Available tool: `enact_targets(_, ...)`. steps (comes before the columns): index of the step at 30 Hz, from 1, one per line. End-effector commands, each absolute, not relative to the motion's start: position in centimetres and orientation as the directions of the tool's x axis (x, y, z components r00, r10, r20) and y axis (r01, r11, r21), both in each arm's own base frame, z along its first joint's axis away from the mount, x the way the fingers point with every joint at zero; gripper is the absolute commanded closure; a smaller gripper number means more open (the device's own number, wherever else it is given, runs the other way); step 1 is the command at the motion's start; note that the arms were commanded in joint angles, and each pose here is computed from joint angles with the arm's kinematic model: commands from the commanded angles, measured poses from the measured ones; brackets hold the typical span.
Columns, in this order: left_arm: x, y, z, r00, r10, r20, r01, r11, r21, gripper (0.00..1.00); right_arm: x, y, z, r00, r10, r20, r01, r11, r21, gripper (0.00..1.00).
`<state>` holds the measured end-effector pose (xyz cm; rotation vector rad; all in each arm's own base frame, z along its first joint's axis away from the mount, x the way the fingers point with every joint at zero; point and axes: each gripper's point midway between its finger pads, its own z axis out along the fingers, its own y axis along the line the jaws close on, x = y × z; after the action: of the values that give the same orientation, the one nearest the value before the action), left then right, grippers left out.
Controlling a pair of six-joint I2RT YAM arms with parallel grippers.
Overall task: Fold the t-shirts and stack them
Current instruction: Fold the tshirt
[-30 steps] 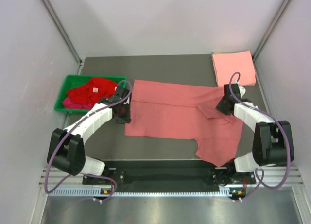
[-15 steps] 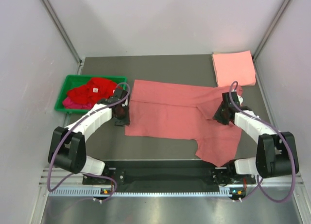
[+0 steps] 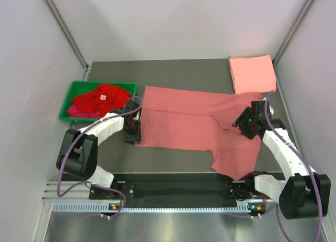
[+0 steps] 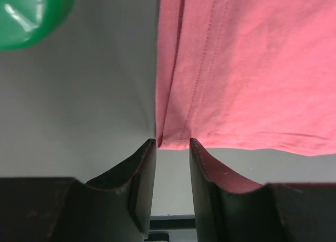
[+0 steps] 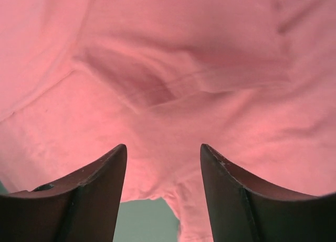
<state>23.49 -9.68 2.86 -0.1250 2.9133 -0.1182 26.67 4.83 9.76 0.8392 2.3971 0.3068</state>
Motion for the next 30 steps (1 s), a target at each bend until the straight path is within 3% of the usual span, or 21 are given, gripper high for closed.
enact_targets(1,23.9,-9.8,2.0,-0.973,-0.094,-0.211,-0.077,0.993,-0.088,0.63,23.8,2.4,9.3,-0.574,0.728,-0.374,0.642,0.684,0.346,0.41)
enact_targets(6,23.7,-9.7,1.0,-0.981,-0.085,-0.175,-0.074,0.995,-0.071,0.64,20.0,-2.6,8.4,-0.439,0.808,-0.392,0.798,0.552,0.244,0.42)
enact_targets(8,23.6,-9.7,0.8,-0.984,-0.080,-0.162,-0.070,0.995,-0.064,0.72,19.1,-3.8,7.2,-0.406,0.819,-0.405,0.829,0.517,0.213,0.42)
enact_targets(12,24.0,-9.9,1.6,-0.978,-0.086,-0.190,-0.072,0.994,-0.077,1.00,20.0,-4.5,5.3,-0.386,0.824,-0.414,0.823,0.511,0.249,0.44)
enact_targets(19,24.4,-10.5,3.4,-0.969,-0.081,-0.231,-0.053,0.991,-0.126,1.00,21.4,-5.5,4.5,-0.399,0.783,-0.476,0.781,0.563,0.271,0.48)
enact_targets(30,25.1,-11.1,5.9,-0.953,-0.051,-0.300,0.000,0.986,-0.168,1.00,19.6,-5.8,0.2,-0.393,0.824,-0.409,0.852,0.493,0.174,0.55)
